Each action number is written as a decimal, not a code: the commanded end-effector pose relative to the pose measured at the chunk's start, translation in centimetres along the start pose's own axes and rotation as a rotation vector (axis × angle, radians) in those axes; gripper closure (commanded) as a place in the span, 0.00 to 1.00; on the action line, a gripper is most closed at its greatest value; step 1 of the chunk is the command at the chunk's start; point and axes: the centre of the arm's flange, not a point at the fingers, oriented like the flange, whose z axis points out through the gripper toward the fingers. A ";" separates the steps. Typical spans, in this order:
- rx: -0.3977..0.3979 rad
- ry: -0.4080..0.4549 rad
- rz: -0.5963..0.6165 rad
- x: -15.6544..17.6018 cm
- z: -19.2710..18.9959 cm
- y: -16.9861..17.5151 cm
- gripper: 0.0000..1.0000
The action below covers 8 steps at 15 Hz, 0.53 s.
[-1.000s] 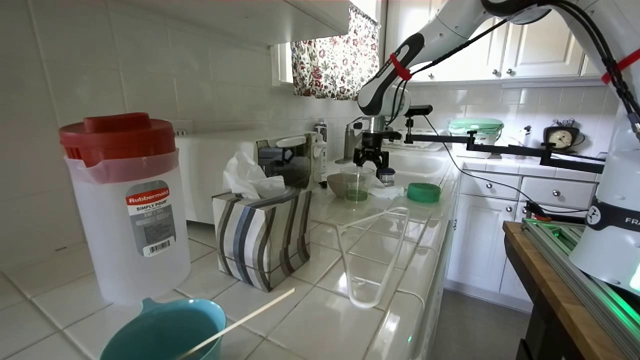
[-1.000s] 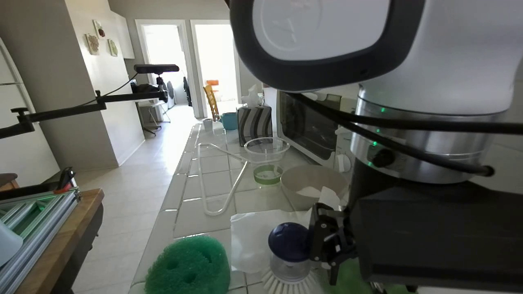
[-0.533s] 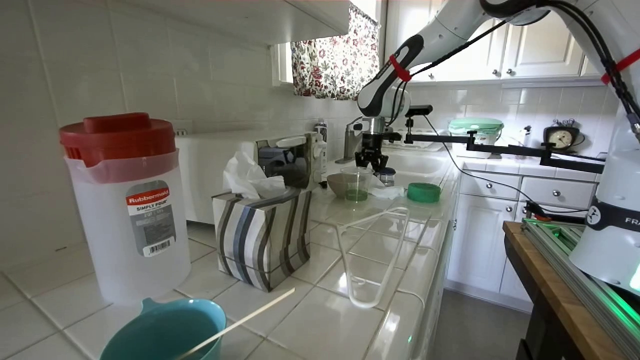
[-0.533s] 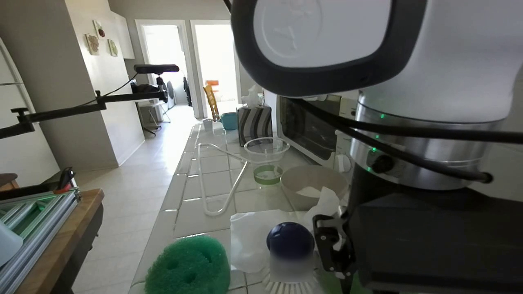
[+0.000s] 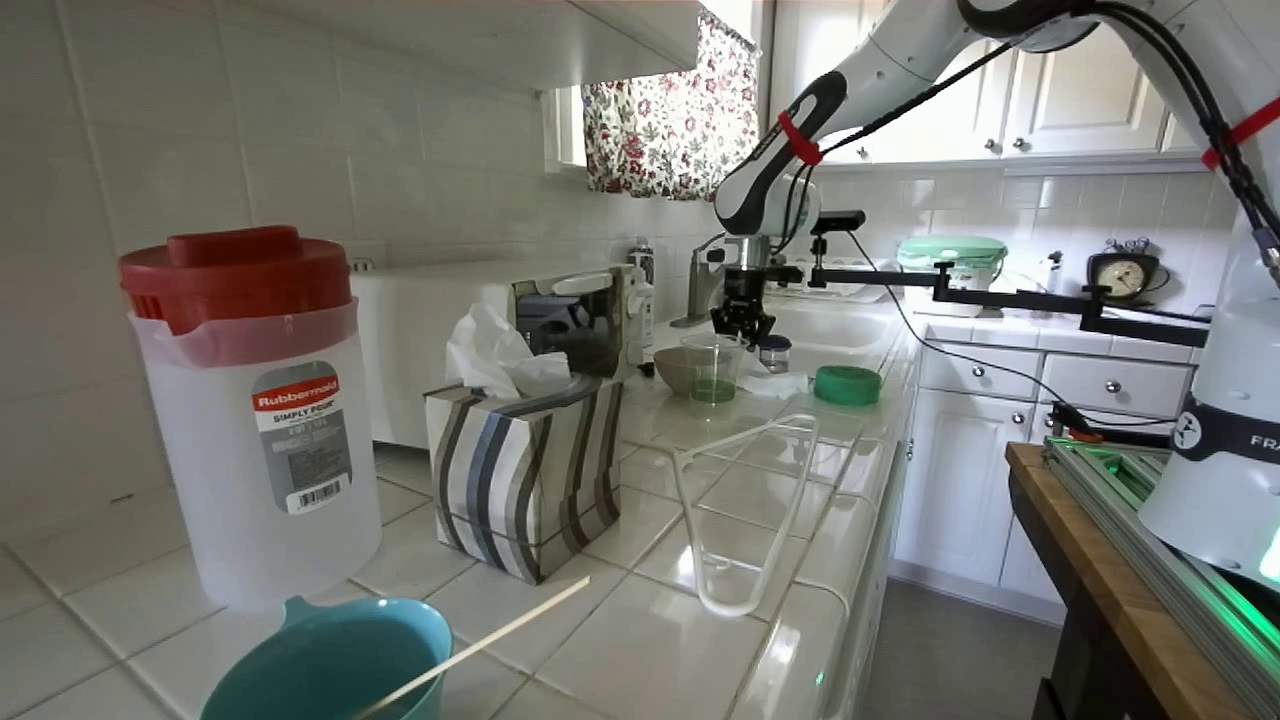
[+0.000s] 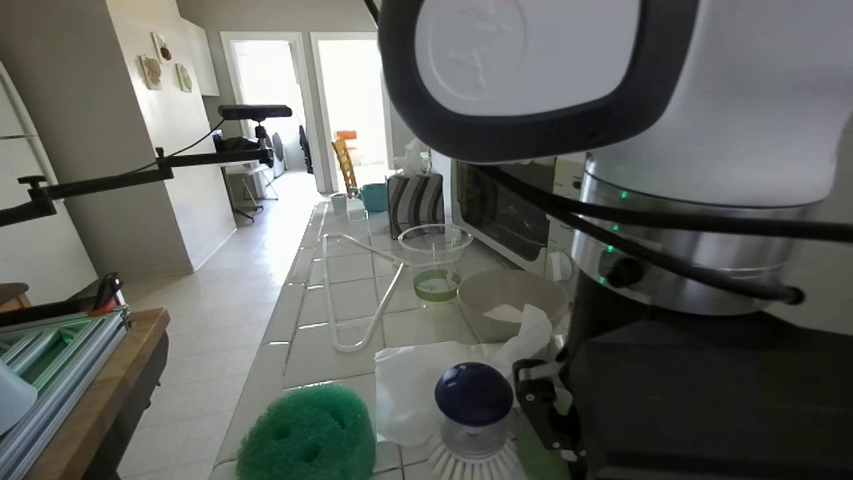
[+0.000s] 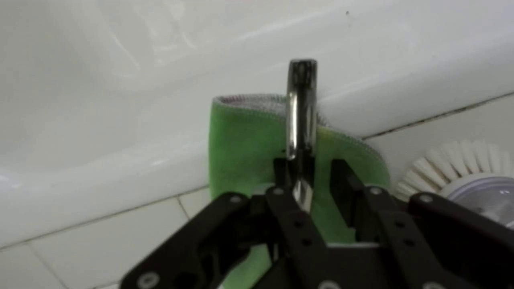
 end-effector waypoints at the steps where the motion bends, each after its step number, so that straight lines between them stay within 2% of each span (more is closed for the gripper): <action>1: -0.010 -0.005 -0.018 -0.5 0.0 0.9 0.97; 2: -0.011 -0.005 -0.018 -0.5 0.0 0.9 1.00; 3: -0.011 -0.005 -0.018 -0.5 0.0 0.9 0.95; 8: -0.016 -0.003 -0.023 -0.1 -0.4 0.6 0.95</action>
